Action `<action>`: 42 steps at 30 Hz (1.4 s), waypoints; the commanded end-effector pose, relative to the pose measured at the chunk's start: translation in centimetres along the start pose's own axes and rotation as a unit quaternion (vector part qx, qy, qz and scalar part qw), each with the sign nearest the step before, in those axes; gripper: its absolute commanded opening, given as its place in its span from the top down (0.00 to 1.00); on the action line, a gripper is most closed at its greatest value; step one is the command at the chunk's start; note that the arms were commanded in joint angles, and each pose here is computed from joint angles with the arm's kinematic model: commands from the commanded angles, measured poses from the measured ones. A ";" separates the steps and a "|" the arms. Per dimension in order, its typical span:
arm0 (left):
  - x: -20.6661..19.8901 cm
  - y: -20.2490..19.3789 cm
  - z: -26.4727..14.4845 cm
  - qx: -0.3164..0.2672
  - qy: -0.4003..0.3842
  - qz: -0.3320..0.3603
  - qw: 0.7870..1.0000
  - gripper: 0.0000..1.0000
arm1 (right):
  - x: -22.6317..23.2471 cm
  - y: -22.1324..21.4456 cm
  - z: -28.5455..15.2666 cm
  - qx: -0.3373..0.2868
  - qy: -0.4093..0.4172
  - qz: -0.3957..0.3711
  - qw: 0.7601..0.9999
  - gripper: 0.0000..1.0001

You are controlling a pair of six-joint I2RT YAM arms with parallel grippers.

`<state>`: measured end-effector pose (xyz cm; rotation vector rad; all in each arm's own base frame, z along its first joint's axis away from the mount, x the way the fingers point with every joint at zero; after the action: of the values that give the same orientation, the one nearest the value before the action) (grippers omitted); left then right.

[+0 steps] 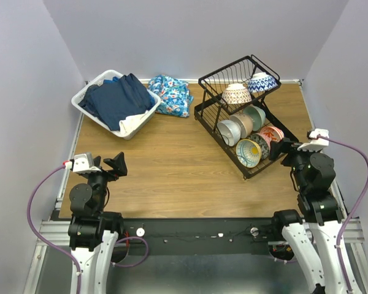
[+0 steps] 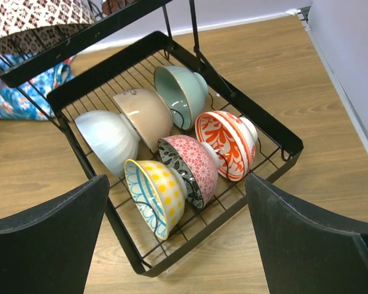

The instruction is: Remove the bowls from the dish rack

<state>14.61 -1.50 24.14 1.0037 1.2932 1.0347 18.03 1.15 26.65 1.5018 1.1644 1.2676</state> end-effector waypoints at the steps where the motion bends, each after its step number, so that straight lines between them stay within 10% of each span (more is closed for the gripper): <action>1: -0.3 0.1 0.2 -0.002 -0.016 0.006 1.000 0.01 | 1.4 2.5 0.5 -0.005 0.051 -0.043 0.998 0.00; 11: -0.6 0.1 0.0 -0.003 -0.029 0.010 1.000 0.01 | 4.2 7.0 3.6 0.057 0.147 -0.188 0.969 0.00; 23: -1.2 0.1 -0.3 -0.005 -0.051 0.012 0.999 0.01 | 8.4 9.9 8.2 0.056 0.350 -0.365 0.861 0.00; 42: -1.1 0.1 -0.3 -0.007 -0.047 0.011 0.999 0.01 | 10.3 8.8 15.8 0.077 0.442 -0.431 0.782 0.00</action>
<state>14.27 -2.58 24.27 1.0548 1.2223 0.9875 34.53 8.19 35.12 0.2879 2.2216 1.1519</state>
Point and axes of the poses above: each gripper's point midway between its finger pads, its own z axis out along the fingers, its own x axis along the line the jaws close on, y = z × x, the point moved 6 cm from there along -z, back along the fingers, and after that the axes turned 4 degrees about z, right-handed, at the moved point
